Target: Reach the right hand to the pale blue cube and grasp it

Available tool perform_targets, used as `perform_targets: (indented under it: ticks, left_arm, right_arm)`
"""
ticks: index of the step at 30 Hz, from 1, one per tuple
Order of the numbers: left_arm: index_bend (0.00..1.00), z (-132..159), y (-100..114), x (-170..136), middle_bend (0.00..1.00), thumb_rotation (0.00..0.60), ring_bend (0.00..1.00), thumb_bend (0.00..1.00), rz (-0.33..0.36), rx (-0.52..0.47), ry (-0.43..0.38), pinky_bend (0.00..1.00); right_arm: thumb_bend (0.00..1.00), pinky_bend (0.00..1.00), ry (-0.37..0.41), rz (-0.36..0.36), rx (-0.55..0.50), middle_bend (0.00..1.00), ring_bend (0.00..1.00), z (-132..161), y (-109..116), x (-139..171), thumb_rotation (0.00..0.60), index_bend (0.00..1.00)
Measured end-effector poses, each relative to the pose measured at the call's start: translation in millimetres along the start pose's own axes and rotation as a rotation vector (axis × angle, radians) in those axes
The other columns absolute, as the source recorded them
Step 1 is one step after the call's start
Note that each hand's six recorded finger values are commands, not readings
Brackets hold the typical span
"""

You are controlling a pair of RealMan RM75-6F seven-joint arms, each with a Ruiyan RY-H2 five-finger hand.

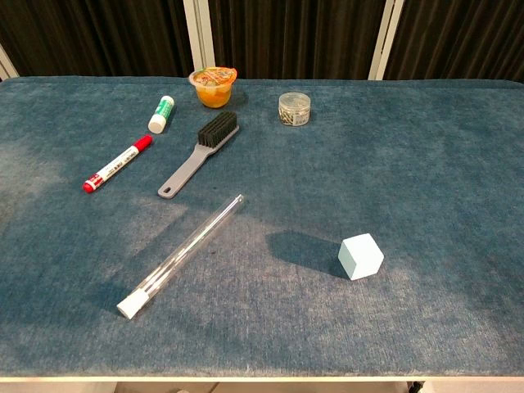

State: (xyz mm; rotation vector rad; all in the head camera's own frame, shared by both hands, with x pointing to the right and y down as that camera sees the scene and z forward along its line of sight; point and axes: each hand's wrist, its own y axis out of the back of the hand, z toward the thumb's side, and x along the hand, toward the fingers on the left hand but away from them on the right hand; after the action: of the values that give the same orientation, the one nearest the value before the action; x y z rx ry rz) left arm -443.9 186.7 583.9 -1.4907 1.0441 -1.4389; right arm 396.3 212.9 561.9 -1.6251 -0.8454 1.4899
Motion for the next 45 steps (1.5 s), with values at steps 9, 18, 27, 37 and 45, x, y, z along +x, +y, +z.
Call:
perform_targets:
  ticks: [9,18,27,37,45]
  left_arm:
    - [0.10,-0.1,0.3,0.0,0.00,0.600,0.00,0.28,0.001,0.000,0.000,0.09]
    - [0.10,-0.3,0.9,0.0,0.00,0.600,0.00,0.28,0.006,-0.003,0.004,0.09]
    - [0.10,-1.0,3.4,-1.2,0.00,0.600,0.00,0.28,0.017,-0.007,0.009,0.09]
    - [0.10,-3.3,4.3,0.1,0.00,0.600,0.00,0.28,0.019,-0.012,0.016,0.09]
    - [0.10,-2.6,4.0,0.2,0.00,0.600,0.00,0.28,0.017,-0.011,0.010,0.09]
  right_arm:
    - [0.22,0.12,0.002,-0.003,-0.001,0.19,0.18,0.3,0.7,0.2,0.600,0.23]
    - [0.22,0.13,0.007,-0.006,-0.008,0.19,0.20,-1.5,-1.6,-4.1,0.600,0.24]
    - [0.22,0.16,0.136,0.037,-0.096,0.21,0.21,22.2,-26.7,-25.9,0.600,0.31]
    - [0.22,0.16,0.320,0.166,-0.167,0.22,0.21,73.5,-67.2,-65.1,0.600,0.34]
    - [0.22,0.16,0.403,0.208,-0.206,0.23,0.22,116.7,-84.6,-88.8,0.600,0.38]
